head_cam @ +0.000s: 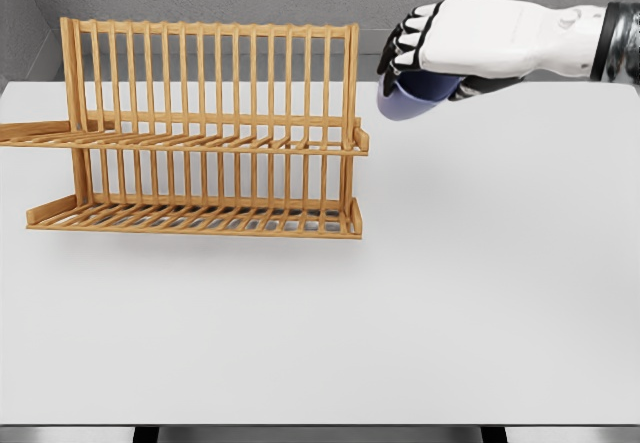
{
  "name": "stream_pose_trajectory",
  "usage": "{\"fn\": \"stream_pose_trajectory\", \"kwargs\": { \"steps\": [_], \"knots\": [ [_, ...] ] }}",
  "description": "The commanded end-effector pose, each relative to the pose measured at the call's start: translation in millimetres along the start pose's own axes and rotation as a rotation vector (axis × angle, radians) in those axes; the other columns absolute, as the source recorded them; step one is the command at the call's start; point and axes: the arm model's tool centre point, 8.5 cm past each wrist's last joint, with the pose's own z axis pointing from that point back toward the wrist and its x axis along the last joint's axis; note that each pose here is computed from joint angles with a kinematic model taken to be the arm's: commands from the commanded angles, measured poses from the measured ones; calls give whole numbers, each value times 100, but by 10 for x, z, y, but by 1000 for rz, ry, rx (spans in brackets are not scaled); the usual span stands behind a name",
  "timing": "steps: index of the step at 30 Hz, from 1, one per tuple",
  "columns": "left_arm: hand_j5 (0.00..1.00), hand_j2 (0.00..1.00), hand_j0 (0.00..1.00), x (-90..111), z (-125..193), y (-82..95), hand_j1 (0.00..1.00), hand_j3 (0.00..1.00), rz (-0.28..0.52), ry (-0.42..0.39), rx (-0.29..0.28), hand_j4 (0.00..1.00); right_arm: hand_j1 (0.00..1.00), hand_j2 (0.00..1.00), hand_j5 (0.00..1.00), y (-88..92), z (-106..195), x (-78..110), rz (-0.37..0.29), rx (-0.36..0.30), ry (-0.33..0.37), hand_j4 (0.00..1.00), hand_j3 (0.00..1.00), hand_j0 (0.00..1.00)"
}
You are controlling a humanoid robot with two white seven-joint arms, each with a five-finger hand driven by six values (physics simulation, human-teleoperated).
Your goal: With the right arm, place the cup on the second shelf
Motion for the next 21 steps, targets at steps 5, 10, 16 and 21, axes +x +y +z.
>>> {"fn": "stream_pose_trajectory", "kwargs": {
  "steps": [5, 10, 16, 21],
  "knots": [
    [100, 100, 100, 0, 0, 1, 100, 100, 0, 0, 0, 100, 61, 61, 61, -94, -153, 160, 19, -31, -57, 61, 61, 61],
    [100, 100, 100, 0, 0, -1, 100, 100, 0, 0, -1, 100, 61, 61, 61, -187, -266, 215, 33, -54, -87, 61, 61, 61],
    [100, 100, 100, 0, 0, -1, 100, 100, 0, 0, -1, 100, 61, 61, 61, -168, -392, 284, 31, -47, -119, 61, 61, 61],
    [100, 100, 100, 0, 0, 1, 100, 100, 0, 0, 0, 100, 61, 61, 61, -54, -484, 314, 15, -7, -121, 61, 61, 61]
  ]
}}
